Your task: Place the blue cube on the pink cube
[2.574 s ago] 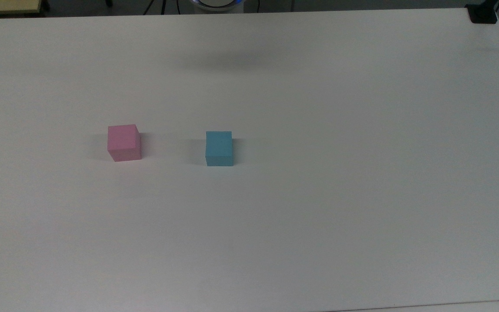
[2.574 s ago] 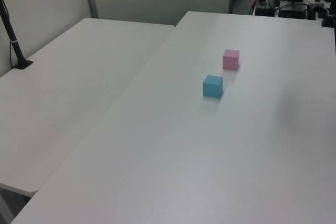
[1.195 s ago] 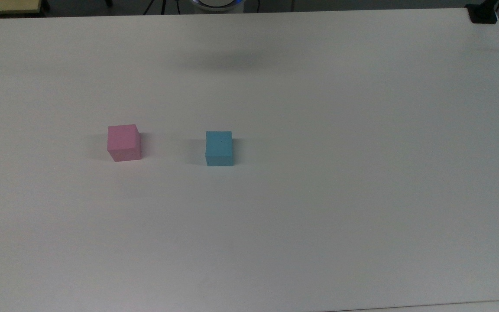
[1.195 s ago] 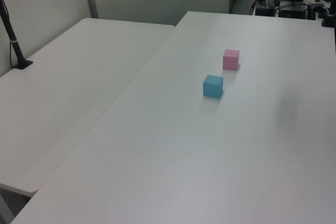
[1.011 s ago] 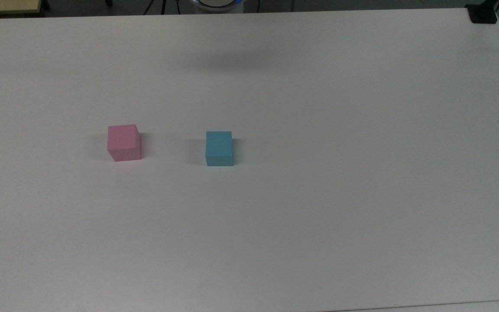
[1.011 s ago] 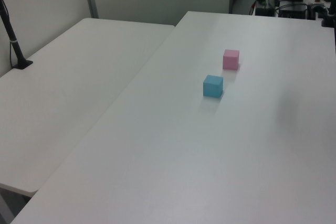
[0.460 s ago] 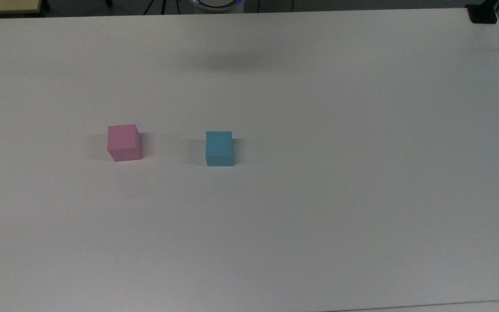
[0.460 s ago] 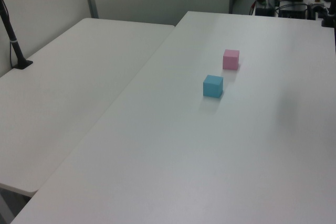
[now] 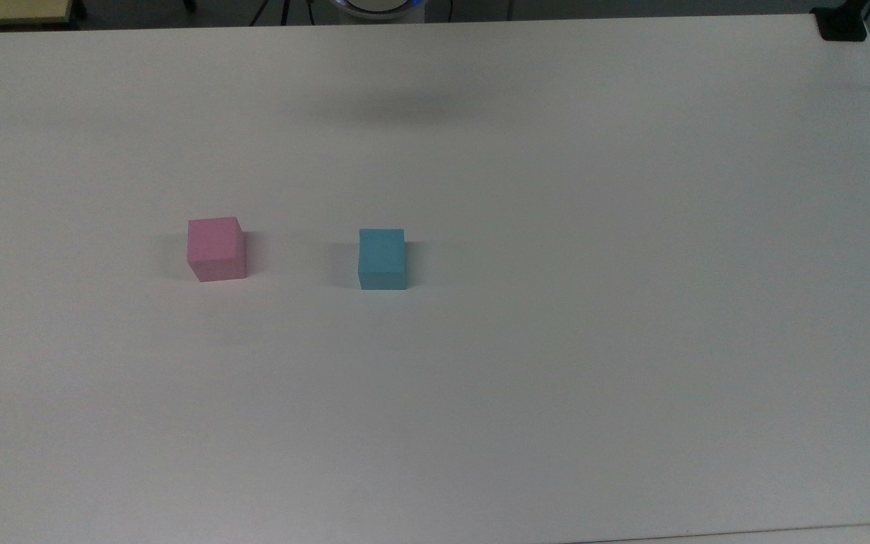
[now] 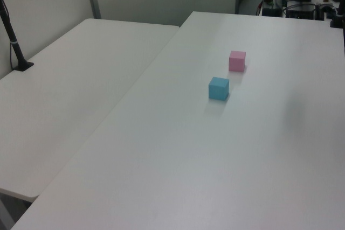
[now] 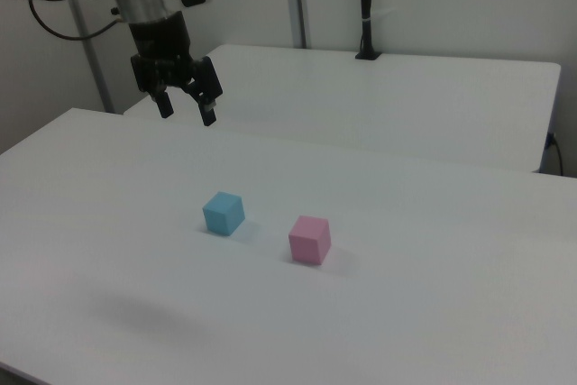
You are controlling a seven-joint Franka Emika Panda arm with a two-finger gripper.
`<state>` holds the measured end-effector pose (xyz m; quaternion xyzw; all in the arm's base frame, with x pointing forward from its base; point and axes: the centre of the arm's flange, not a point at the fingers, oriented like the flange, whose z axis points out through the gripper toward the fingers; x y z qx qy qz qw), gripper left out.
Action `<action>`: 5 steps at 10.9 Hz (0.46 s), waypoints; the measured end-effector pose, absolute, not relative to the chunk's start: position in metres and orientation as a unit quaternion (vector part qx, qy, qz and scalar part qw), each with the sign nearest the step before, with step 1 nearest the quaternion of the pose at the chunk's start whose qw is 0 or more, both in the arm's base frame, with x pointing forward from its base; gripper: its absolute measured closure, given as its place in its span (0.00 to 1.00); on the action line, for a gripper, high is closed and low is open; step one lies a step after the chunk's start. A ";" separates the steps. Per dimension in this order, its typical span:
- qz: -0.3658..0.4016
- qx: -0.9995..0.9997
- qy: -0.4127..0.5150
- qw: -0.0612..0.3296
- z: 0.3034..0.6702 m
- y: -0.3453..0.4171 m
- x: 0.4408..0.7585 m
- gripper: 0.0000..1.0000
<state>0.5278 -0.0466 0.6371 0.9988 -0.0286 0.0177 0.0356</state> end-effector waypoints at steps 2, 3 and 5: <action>0.003 0.999 0.038 0.035 0.624 -0.046 0.533 0.00; -0.010 0.996 0.088 0.033 0.612 -0.046 0.539 0.00; -0.037 0.991 0.125 0.027 0.582 -0.046 0.554 0.00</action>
